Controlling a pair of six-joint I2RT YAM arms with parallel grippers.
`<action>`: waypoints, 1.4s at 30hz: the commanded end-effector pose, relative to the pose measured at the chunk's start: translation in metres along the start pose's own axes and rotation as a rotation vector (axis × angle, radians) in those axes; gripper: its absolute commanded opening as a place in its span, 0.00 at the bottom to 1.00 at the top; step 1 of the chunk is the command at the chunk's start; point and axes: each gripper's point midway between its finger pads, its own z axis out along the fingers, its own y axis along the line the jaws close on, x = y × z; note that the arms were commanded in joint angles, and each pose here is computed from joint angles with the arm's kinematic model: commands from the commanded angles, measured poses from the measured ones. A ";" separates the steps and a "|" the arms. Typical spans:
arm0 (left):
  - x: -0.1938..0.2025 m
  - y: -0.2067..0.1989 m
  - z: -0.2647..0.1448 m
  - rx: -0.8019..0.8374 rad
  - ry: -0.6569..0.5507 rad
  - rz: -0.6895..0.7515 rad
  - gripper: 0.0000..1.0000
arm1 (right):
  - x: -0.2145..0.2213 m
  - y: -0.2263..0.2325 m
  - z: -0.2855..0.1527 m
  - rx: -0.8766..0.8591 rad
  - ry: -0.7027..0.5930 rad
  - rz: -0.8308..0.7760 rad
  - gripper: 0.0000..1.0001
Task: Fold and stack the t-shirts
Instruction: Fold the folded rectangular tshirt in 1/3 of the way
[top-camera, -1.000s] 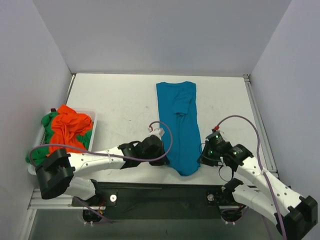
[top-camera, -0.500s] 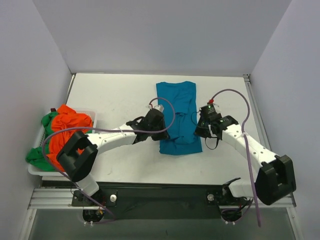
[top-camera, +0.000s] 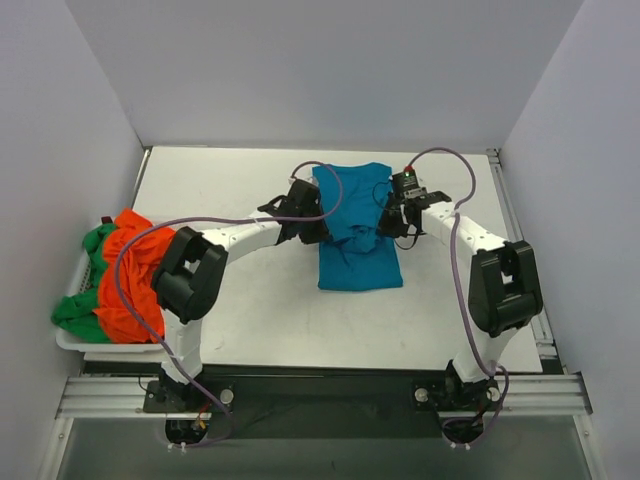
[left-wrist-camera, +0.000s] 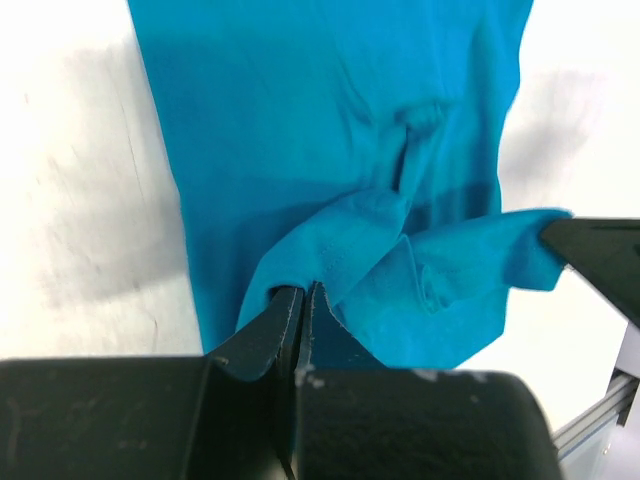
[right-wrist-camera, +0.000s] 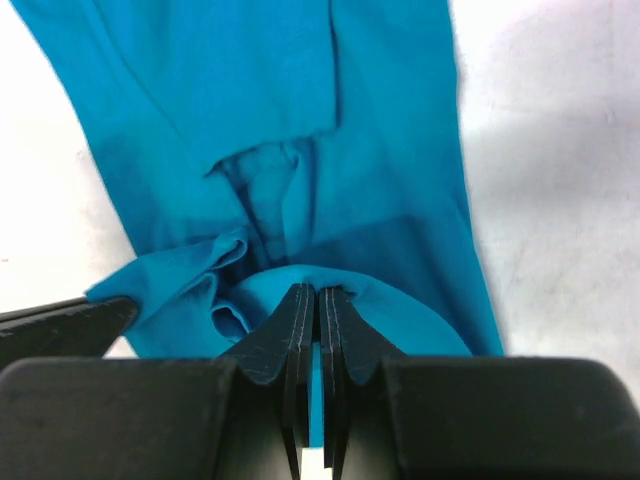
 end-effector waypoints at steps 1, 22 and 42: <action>-0.024 -0.015 0.003 0.056 -0.008 0.029 0.00 | -0.015 -0.001 0.005 -0.018 0.003 0.008 0.00; -0.046 -0.002 0.017 0.069 -0.014 0.006 0.01 | -0.036 -0.032 0.031 -0.043 0.041 0.173 0.00; -0.099 0.002 -0.003 0.156 -0.116 0.037 0.68 | -0.075 -0.030 0.018 -0.104 -0.020 0.199 0.52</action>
